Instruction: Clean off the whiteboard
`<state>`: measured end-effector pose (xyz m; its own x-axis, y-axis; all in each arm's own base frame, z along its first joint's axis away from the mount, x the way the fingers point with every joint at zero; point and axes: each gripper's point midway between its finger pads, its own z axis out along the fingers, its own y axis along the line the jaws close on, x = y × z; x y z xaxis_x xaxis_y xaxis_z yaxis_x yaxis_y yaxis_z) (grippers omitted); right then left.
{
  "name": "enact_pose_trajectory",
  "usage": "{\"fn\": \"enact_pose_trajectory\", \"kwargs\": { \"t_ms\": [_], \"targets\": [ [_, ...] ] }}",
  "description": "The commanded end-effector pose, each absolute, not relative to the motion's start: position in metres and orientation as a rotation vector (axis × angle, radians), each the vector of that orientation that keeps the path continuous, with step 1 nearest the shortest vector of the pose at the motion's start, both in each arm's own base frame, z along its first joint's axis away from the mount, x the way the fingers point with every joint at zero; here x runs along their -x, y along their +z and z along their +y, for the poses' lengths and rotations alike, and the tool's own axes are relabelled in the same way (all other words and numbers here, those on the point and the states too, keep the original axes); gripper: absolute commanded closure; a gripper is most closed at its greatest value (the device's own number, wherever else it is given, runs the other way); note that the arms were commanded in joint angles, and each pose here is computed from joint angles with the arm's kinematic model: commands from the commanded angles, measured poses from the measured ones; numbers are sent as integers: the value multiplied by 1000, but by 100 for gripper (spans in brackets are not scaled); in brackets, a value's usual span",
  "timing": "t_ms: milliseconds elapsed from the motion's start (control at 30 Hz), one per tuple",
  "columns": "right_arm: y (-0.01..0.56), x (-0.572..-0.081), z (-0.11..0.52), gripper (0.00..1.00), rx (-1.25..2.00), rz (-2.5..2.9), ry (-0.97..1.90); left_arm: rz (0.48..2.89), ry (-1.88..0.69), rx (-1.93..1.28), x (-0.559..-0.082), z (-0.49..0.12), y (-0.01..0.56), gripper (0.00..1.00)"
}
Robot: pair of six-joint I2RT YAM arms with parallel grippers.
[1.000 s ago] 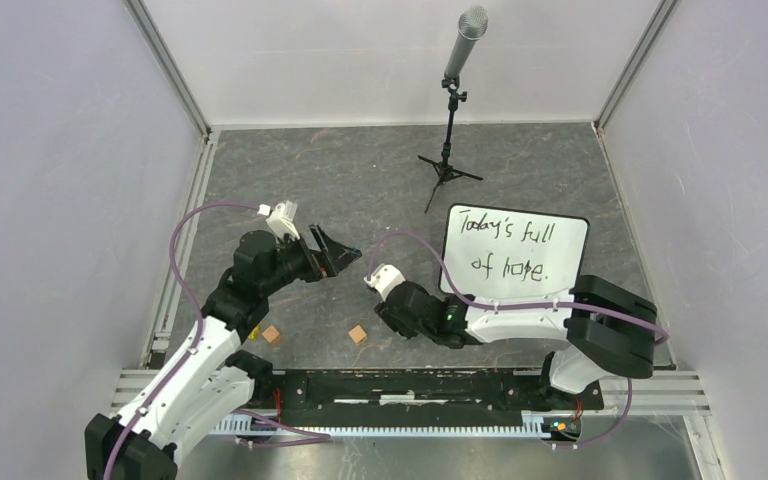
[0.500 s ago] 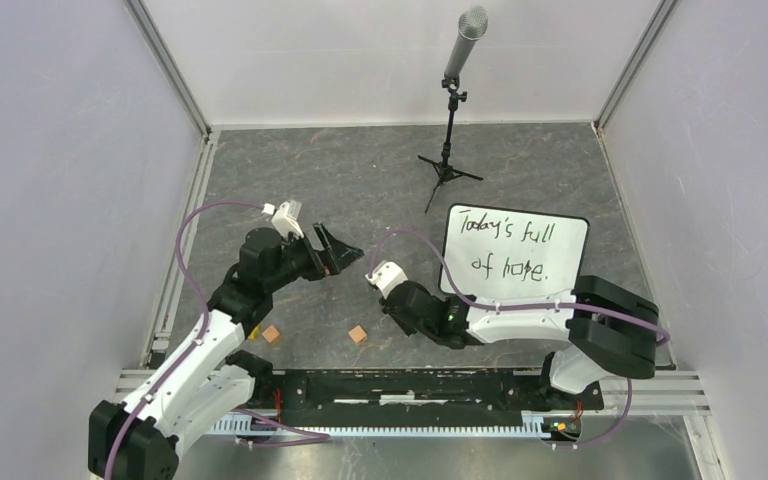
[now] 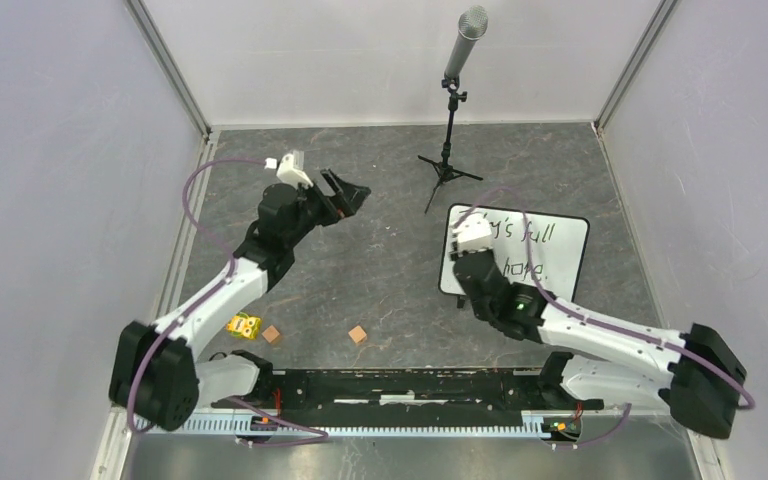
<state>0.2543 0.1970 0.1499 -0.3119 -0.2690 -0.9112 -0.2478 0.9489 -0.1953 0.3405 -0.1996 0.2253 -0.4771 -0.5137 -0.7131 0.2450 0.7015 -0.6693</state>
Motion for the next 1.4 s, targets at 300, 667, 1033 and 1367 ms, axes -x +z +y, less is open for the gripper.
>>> {"fn": "enact_pose_trajectory", "kwargs": {
  "t_ms": [300,667,1033,1367],
  "targets": [
    [157,-286,71,82,-5,1791,-321,1642,-870,6,-374,-214,230,0],
    [162,-312,117,82,145,1806,-217,1652,-972,-91,-362,-249,196,0],
    [162,-322,172,82,228,1798,-110,1690,-1026,-130,-365,-271,177,0],
    [179,-326,155,82,167,1757,-150,1692,-1021,-138,-364,-274,176,0]
  ]
}}
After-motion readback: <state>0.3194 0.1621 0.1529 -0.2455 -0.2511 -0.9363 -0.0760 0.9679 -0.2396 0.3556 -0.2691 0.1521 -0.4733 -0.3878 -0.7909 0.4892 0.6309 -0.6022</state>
